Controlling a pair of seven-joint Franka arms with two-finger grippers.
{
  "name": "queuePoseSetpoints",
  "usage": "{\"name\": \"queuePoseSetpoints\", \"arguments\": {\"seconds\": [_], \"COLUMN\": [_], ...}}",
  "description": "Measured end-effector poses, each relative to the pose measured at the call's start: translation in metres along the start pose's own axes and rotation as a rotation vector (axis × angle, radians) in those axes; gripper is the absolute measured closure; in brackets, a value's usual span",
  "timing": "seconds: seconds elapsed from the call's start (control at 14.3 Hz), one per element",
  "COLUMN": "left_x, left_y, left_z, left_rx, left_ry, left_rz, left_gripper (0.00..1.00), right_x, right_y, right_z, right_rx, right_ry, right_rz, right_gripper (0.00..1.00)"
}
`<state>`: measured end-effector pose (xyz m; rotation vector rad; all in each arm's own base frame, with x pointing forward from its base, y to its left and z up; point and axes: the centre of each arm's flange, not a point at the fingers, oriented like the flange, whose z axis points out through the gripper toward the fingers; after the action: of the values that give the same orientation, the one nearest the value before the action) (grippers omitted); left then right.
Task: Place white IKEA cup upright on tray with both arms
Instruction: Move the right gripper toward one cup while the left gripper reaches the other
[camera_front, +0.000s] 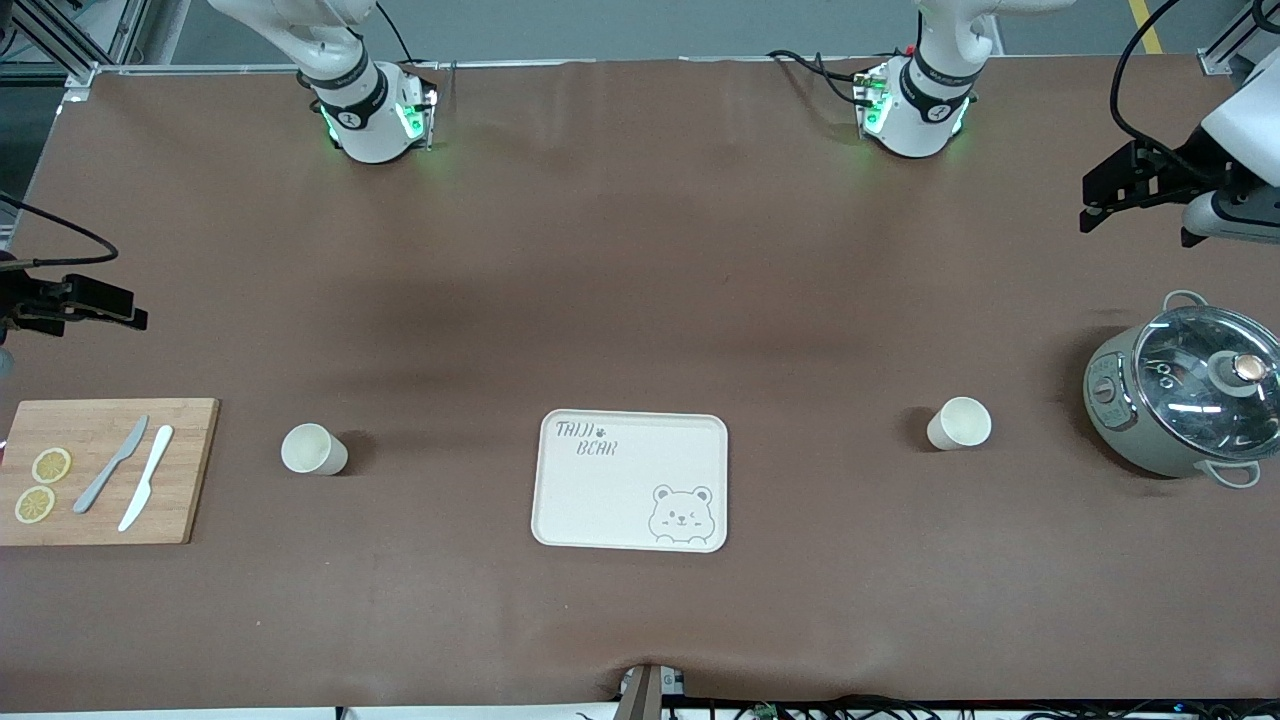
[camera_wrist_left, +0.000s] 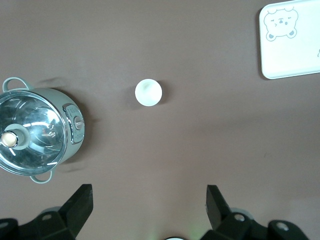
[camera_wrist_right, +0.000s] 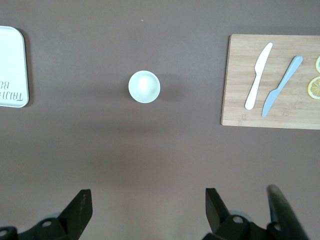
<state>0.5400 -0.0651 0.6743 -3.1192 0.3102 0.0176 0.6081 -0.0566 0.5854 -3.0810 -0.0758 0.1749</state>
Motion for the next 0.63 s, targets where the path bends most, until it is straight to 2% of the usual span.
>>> {"name": "queuePoseSetpoints", "arguments": {"seconds": [0.63], "left_x": [0.004], "left_y": [0.005], "left_z": [0.015], "left_rx": [-0.001], "left_ry": [-0.013], "left_rz": [0.009], "left_gripper": [0.0], "right_x": [0.0], "right_y": [0.0], "right_z": [0.0], "right_rx": [0.0], "right_ry": [0.0], "right_rz": [0.0], "right_gripper": [0.0]}}
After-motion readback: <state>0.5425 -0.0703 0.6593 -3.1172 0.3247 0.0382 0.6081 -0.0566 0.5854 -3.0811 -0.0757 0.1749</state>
